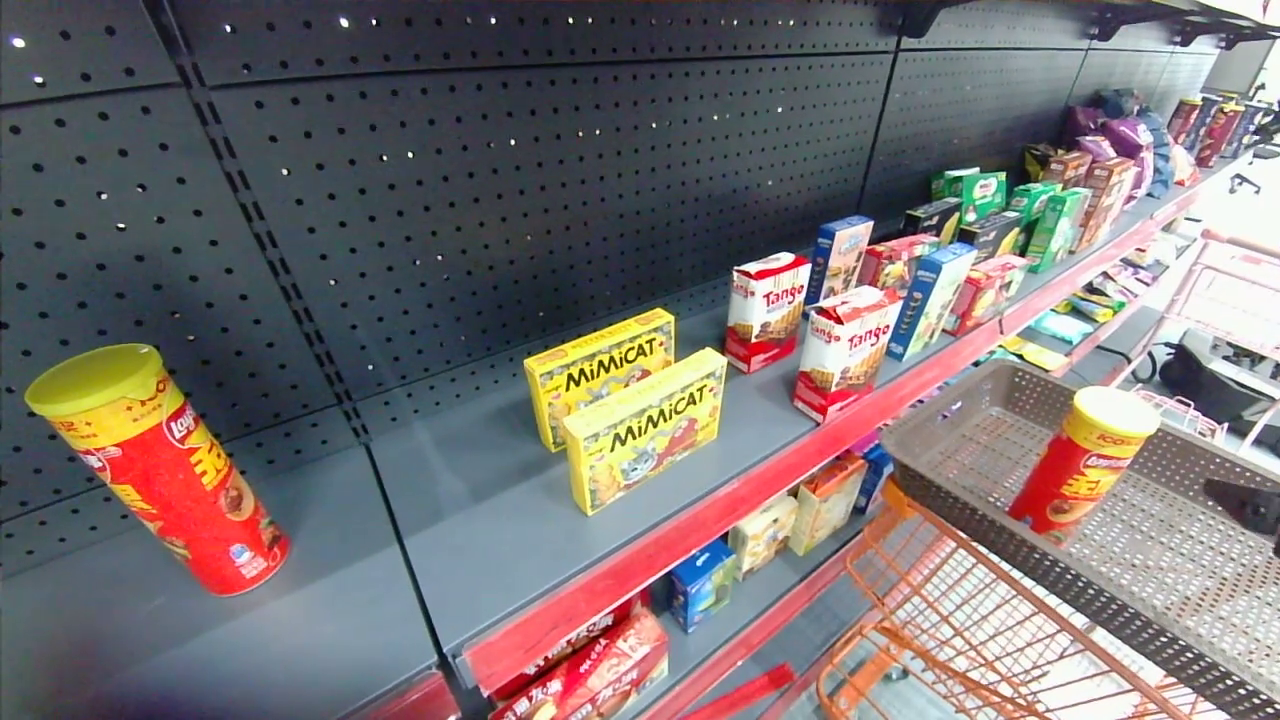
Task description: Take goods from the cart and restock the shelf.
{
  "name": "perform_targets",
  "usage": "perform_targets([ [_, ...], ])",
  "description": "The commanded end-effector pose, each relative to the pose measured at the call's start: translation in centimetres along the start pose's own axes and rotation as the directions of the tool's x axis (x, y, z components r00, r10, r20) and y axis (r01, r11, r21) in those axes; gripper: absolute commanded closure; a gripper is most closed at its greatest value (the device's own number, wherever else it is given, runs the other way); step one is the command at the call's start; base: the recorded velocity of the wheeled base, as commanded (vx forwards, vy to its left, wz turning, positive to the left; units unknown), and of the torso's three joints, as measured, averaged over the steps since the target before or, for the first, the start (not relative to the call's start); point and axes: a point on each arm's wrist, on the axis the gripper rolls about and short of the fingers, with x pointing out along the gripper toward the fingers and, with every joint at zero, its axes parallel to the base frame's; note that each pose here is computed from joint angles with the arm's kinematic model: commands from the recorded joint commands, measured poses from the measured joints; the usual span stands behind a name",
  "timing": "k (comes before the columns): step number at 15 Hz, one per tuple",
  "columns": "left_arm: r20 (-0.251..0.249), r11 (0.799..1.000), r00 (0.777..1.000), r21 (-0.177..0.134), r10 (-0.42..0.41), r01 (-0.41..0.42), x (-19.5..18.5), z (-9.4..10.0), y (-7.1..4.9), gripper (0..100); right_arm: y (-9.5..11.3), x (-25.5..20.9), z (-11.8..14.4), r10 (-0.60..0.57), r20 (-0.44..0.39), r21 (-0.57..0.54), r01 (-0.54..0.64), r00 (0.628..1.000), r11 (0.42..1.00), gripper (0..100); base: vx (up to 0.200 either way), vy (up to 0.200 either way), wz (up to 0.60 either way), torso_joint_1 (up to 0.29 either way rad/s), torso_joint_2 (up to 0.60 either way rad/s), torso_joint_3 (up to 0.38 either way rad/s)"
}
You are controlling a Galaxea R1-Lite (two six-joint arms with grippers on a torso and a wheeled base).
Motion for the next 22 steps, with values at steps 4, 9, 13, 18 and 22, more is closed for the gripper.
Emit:
perform_targets([
  [4,-0.001,1.000,1.000,0.000,0.001,-0.001,0.0,0.0,0.0,0,-1.0,11.4,-1.6,-0.057,-0.286,-0.125,0.022,0.957,0.992,0,0.000,0.000,0.00,0.000,0.00,0.000],
  [9,-0.001,1.000,1.000,0.000,0.001,-0.001,0.0,0.0,0.0,0,-1.0,13.9,-1.8,0.035,-0.317,-0.090,-0.067,0.948,0.994,0,0.000,0.000,0.00,0.000,0.00,0.000],
  [13,-0.001,1.000,1.000,0.000,0.001,-0.001,0.0,0.0,0.0,0,-0.4,15.6,-1.4,0.053,-0.256,-0.094,-0.079,0.965,0.992,0,0.000,0.000,0.00,0.000,0.00,0.000],
  [18,-0.001,1.000,1.000,0.000,0.001,-0.001,0.0,0.0,0.0,0,-0.1,15.9,-1.5,0.161,-0.263,-0.148,-0.204,0.951,0.968,0,0.000,0.000,0.00,0.000,0.00,0.000],
  [22,-0.001,1.000,1.000,0.000,0.001,-0.001,0.0,0.0,0.0,0,0.1,16.5,-1.5,0.174,-0.258,-0.148,-0.217,0.950,0.965,0,0.000,0.000,0.00,0.000,0.00,0.000],
])
